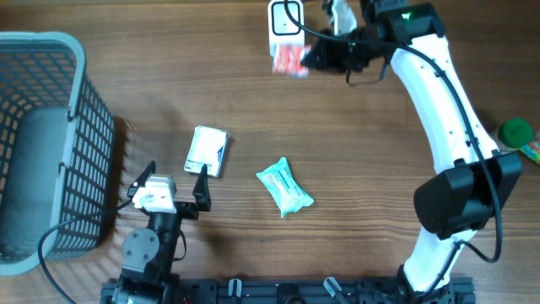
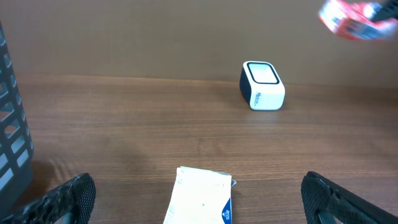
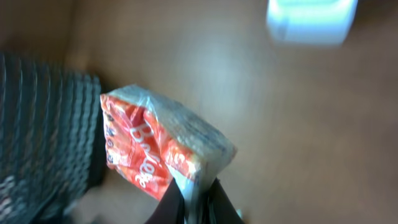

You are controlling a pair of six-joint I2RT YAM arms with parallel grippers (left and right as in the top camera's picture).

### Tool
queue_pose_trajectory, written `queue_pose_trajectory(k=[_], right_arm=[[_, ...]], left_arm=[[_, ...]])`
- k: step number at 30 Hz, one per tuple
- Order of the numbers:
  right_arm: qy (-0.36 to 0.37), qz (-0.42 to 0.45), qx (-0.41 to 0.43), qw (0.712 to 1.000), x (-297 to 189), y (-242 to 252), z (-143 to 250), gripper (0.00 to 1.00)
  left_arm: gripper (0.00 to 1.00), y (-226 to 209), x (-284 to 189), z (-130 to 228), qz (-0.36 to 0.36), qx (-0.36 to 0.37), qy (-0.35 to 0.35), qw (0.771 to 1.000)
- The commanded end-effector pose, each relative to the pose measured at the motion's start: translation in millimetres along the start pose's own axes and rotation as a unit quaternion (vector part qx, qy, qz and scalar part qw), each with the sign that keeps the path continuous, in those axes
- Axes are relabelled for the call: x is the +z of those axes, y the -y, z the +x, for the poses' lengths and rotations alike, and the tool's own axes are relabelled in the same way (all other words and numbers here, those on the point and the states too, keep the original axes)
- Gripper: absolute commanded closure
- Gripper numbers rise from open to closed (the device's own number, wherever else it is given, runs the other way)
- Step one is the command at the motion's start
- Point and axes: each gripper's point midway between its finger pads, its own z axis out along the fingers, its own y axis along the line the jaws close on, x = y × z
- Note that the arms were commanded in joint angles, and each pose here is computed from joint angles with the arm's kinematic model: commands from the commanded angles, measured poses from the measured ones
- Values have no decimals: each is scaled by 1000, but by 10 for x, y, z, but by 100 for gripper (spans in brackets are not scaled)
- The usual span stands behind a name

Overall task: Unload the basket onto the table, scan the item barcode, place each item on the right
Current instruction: 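Lift the red tissue pack and hold it over the scanner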

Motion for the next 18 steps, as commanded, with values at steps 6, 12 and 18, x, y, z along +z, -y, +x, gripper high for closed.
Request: queue_pose_trajectory(k=[6,12,18], right_arm=[[233,176,-120,949,-169,457,-1146,95],[293,154,-158,930,369,548,-1479,95],[309,148,-269,900,1159,484,-1487,95]], left_arm=[[0,-4,2,11,-1,-5,2,1000],[0,-4,2,11,-1,-5,2,1000],[0,-4,2,11,-1,-5,2,1000]])
